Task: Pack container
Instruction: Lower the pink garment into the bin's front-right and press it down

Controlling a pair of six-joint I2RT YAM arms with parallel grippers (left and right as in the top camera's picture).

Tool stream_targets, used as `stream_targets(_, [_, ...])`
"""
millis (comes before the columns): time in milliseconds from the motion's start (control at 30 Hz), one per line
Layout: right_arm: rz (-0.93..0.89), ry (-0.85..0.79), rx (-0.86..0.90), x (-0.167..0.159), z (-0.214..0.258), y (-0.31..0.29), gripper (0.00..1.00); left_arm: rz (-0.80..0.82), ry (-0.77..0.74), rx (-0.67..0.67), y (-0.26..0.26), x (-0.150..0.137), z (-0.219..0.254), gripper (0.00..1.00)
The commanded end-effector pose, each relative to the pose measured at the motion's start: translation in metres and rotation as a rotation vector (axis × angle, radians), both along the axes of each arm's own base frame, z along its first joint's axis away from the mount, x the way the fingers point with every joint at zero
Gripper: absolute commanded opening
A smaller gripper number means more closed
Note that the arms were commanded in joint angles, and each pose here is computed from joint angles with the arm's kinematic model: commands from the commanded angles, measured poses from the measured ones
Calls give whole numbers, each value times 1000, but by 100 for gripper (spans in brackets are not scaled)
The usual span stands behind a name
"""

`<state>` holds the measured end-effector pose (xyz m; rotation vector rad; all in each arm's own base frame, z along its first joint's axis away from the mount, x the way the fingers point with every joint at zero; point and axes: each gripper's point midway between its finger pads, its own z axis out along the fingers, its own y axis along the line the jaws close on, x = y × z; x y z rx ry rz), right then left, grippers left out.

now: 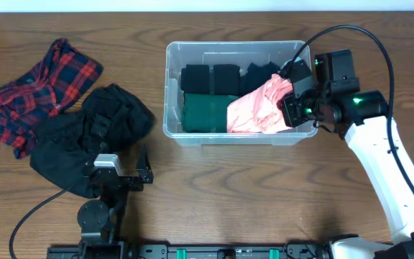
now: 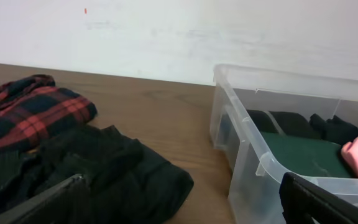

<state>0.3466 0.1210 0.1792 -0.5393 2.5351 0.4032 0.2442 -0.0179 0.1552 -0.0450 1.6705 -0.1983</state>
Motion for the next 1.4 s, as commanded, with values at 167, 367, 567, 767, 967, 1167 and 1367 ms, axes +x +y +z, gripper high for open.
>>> stream_targets(167, [-99,-35,-89,13,1,-35,80,-13,50,-4,-2,-1,-16,98])
stream_targets(367, [-128,-68,-83,21,16,-44,75,-13,50,-4,-2,-1,-16,98])
stream_targets(567, [-108,-112,-69,27,35,-35,49,-13,50,-4,-2,-1,-16,98])
stream_targets(767, [-92,-142,-67,39,32,-22,1,-13,58,-5,-2,-1,-18,98])
stream_targets(967, [-111,-40,-92,50,-10,-20,1,-13,63,-5,-2,0,-19,98])
stream_targets(1167, [-167,97,-142,52,-59,-27,1,-12,63,-5,-2,0,-19,98])
stream_targets(1367, [-161,204,-171,49,-99,-27,1,-13,63,-5,-2,0,-19,98])
